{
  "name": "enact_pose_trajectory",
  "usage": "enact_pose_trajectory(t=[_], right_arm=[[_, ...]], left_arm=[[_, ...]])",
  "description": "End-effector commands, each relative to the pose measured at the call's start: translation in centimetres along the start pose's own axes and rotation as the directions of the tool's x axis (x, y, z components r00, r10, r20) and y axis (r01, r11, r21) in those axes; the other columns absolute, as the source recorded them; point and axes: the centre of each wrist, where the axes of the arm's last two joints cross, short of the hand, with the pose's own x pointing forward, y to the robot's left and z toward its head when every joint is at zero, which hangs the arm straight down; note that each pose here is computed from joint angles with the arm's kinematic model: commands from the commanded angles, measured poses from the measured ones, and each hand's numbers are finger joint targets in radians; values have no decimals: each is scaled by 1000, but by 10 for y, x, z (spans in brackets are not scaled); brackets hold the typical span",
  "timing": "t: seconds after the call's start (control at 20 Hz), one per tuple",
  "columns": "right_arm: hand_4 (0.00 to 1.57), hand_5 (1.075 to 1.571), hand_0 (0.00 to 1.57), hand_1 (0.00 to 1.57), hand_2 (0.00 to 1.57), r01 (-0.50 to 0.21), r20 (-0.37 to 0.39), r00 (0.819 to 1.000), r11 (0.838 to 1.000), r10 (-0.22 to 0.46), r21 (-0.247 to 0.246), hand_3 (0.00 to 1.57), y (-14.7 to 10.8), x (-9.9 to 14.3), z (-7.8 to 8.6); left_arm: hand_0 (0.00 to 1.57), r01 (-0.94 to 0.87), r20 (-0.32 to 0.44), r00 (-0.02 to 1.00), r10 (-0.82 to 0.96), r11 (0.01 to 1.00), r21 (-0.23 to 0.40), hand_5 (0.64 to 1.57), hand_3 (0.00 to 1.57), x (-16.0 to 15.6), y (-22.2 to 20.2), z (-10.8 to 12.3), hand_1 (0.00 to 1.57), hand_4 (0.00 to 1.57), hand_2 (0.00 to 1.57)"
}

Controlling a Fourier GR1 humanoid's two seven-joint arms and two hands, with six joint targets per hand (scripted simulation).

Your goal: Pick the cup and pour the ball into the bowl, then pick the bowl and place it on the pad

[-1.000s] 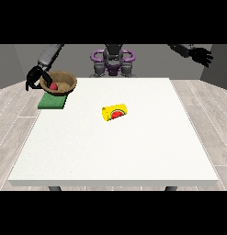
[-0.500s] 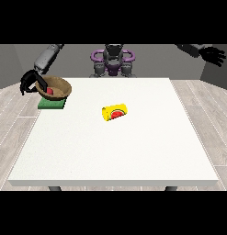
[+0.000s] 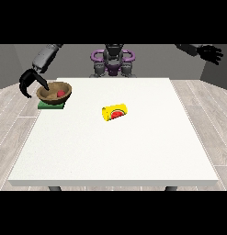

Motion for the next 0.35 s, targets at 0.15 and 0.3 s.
enact_pose_trajectory(t=[0.15,0.3], right_arm=[[0,1356,0,0,0,-77,-80,993,994,83,75,0,1,23,-6],[476,1434,0,0,0,-25,-12,1000,977,28,213,0,40,44,-1]], left_arm=[[0,-64,-172,984,44,992,-111,1559,0,-22,-83,-3,0,902,0],[0,-50,-312,950,23,996,-78,1559,0,-50,-82,25,0,902,0]])
